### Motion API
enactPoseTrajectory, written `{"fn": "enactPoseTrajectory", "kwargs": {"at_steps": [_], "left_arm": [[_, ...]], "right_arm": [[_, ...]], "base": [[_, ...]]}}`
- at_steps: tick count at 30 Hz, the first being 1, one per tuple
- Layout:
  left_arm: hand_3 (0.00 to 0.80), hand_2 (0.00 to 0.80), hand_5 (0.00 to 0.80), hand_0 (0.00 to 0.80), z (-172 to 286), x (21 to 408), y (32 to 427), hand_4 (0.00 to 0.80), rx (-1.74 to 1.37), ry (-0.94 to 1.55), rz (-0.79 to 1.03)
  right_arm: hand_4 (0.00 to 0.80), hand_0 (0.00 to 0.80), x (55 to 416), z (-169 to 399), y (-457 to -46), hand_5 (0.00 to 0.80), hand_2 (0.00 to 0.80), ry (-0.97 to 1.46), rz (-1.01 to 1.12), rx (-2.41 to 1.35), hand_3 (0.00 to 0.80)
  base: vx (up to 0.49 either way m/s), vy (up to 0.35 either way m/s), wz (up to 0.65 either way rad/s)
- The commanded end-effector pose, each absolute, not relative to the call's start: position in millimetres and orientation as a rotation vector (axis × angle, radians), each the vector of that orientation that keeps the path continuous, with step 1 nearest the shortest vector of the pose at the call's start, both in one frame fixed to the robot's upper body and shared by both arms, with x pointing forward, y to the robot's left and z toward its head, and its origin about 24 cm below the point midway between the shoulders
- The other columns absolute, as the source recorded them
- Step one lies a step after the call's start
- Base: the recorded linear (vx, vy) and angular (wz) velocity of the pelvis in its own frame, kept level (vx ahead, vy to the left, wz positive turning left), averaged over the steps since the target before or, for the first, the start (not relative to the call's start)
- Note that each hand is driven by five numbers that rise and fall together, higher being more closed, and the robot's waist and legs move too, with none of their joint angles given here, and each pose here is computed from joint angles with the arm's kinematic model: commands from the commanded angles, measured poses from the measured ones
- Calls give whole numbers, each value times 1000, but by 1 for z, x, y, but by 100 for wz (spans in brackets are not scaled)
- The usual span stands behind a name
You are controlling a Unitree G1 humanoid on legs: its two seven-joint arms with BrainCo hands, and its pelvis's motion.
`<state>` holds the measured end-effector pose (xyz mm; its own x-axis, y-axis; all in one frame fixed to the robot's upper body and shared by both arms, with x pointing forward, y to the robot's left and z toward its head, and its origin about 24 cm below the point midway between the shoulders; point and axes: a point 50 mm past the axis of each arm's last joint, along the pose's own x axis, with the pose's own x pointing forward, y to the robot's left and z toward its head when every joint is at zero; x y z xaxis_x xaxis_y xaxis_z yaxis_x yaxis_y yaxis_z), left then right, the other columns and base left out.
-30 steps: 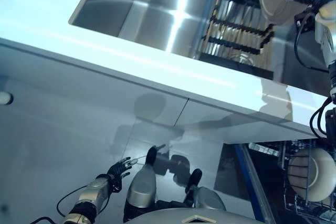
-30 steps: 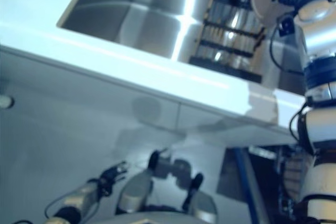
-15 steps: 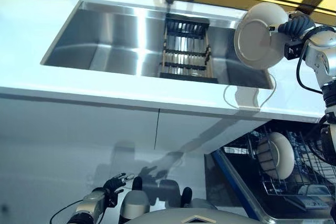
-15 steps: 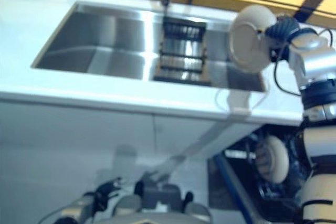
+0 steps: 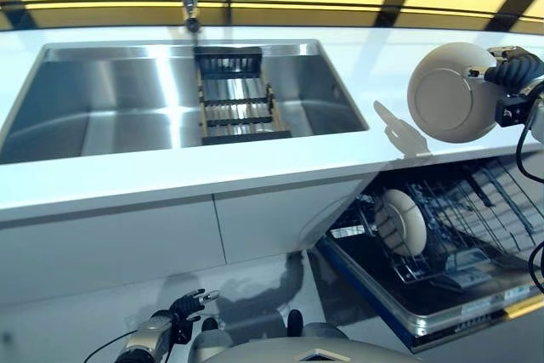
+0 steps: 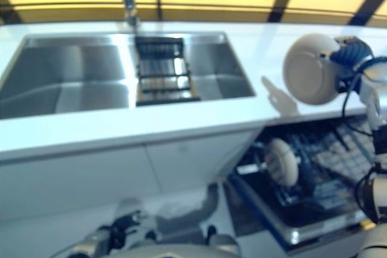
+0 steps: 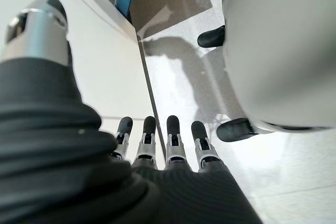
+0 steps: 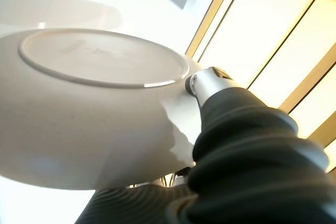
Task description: Take plates into dishwasher
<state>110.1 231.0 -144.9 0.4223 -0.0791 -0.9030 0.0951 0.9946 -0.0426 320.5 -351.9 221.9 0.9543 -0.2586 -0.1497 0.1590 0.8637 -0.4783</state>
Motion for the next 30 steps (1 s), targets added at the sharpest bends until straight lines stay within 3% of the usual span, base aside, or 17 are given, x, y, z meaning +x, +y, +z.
{"fn": "enactPoseTrajectory", "kwargs": {"at_steps": [1, 14, 30], "left_arm": [[0, 0, 0, 0, -144, 122, 233, 0, 45, 1109, -128], [0, 0, 0, 0, -143, 125, 239, 0, 30, 1086, -101], [0, 0, 0, 0, -140, 133, 236, 0, 18, 1047, -114]], "right_arm": [[800, 800, 307, 263, -363, 800, 800, 83, -268, -541, 800], [800, 800, 257, 218, -400, 800, 800, 261, -284, -639, 800], [800, 800, 255, 130, -372, 800, 800, 387, -179, -659, 800]], "base": [[-17, -10, -22], [-15, -19, -16], [-4, -19, -5]]}}
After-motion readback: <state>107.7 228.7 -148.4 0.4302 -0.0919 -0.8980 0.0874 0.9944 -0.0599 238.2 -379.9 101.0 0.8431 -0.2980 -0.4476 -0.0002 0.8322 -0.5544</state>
